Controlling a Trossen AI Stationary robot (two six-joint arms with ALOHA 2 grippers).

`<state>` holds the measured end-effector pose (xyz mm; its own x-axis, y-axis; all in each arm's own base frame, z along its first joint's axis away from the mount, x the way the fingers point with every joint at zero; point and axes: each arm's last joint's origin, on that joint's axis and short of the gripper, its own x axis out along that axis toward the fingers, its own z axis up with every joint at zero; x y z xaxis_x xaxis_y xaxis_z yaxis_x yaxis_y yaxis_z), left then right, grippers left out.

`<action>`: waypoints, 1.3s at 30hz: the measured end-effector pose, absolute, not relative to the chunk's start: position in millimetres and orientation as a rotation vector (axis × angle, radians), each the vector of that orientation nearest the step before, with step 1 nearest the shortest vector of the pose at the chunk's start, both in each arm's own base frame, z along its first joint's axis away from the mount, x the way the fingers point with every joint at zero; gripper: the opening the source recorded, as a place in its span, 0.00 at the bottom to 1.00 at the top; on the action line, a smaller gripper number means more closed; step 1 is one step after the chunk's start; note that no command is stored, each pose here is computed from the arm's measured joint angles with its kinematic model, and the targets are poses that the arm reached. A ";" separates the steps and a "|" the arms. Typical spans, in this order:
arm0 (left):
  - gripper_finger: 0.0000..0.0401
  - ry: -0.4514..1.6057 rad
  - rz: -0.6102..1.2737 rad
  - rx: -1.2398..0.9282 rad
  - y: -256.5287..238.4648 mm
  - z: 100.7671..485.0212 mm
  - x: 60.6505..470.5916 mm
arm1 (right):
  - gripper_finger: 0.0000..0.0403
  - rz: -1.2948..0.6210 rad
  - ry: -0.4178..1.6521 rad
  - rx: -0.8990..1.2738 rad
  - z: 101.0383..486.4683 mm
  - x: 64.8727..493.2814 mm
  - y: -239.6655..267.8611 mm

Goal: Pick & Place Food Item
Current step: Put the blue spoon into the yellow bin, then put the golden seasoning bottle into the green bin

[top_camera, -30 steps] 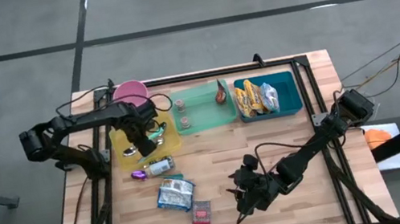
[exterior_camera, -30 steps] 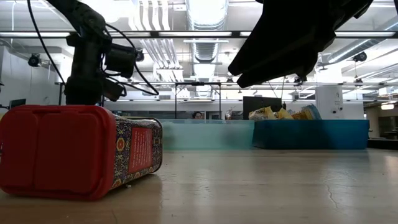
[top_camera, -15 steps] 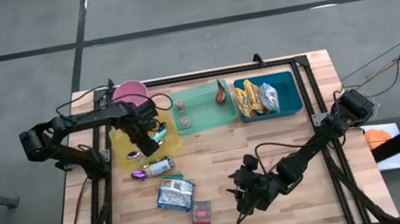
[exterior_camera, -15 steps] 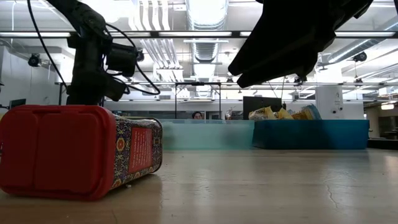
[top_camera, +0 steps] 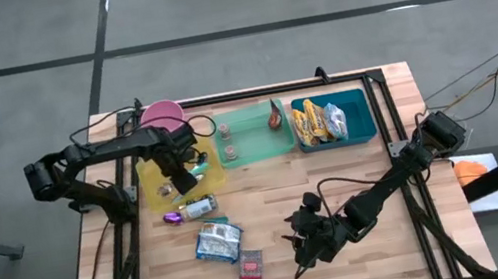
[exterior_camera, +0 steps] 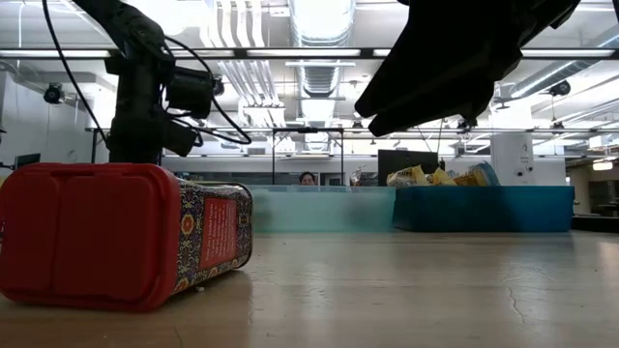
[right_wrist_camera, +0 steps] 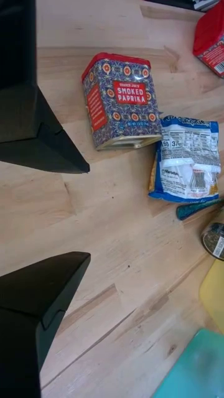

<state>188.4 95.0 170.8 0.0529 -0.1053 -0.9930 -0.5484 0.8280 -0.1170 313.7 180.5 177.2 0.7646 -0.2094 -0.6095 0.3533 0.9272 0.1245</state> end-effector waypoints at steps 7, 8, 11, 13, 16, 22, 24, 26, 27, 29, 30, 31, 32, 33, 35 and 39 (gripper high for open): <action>0.24 1.479 0.368 -0.541 96.0 170.8 190.2 | 0.53 -0.308 0.631 0.239 177.2 313.7 180.6; 0.24 1.473 0.369 -0.540 96.3 170.8 190.7 | 0.53 -0.309 0.631 0.239 177.2 313.7 180.6; 0.24 1.462 0.375 -0.543 96.8 170.9 191.6 | 0.53 -0.309 0.631 0.239 177.2 313.7 180.5; 0.24 1.459 0.377 -0.544 96.9 170.9 191.8 | 0.53 -0.309 0.631 0.239 177.2 313.7 180.5; 0.24 1.459 0.376 -0.544 96.9 170.9 191.9 | 0.53 -0.309 0.630 0.239 177.2 313.7 180.6; 0.24 1.459 0.376 -0.544 96.9 170.9 191.8 | 0.53 -0.309 0.630 0.239 177.2 313.8 180.5; 0.25 1.459 0.376 -0.544 96.9 170.9 191.8 | 0.53 -0.309 0.630 0.239 177.2 313.7 180.6; 0.27 1.459 0.376 -0.544 96.9 170.9 191.8 | 0.53 -0.309 0.630 0.239 177.2 313.7 180.5; 0.28 1.459 0.376 -0.544 96.9 170.9 191.8 | 0.53 -0.309 0.630 0.239 177.2 313.8 180.4; 0.33 1.460 0.376 -0.544 96.9 170.9 191.8 | 0.53 -0.309 0.630 0.239 177.2 313.8 180.5; 0.36 1.460 0.376 -0.544 96.9 170.9 191.8 | 0.53 -0.309 0.630 0.239 177.2 313.8 180.4; 0.39 1.460 0.376 -0.544 96.8 170.9 191.8 | 0.53 -0.309 0.630 0.239 177.2 313.7 180.6; 0.42 1.461 0.376 -0.544 96.8 170.9 191.7 | 0.53 -0.309 0.630 0.239 177.2 313.8 180.5; 0.45 1.464 0.377 -0.545 96.7 170.9 191.5 | 0.53 -0.309 0.631 0.239 177.2 313.8 180.4; 0.51 1.481 0.390 -0.536 97.0 173.4 191.0 | 0.53 -0.309 0.630 0.239 177.2 313.7 180.6; 0.59 1.522 0.416 -0.544 97.8 186.2 191.3 | 0.53 -0.309 0.630 0.239 177.2 313.8 180.5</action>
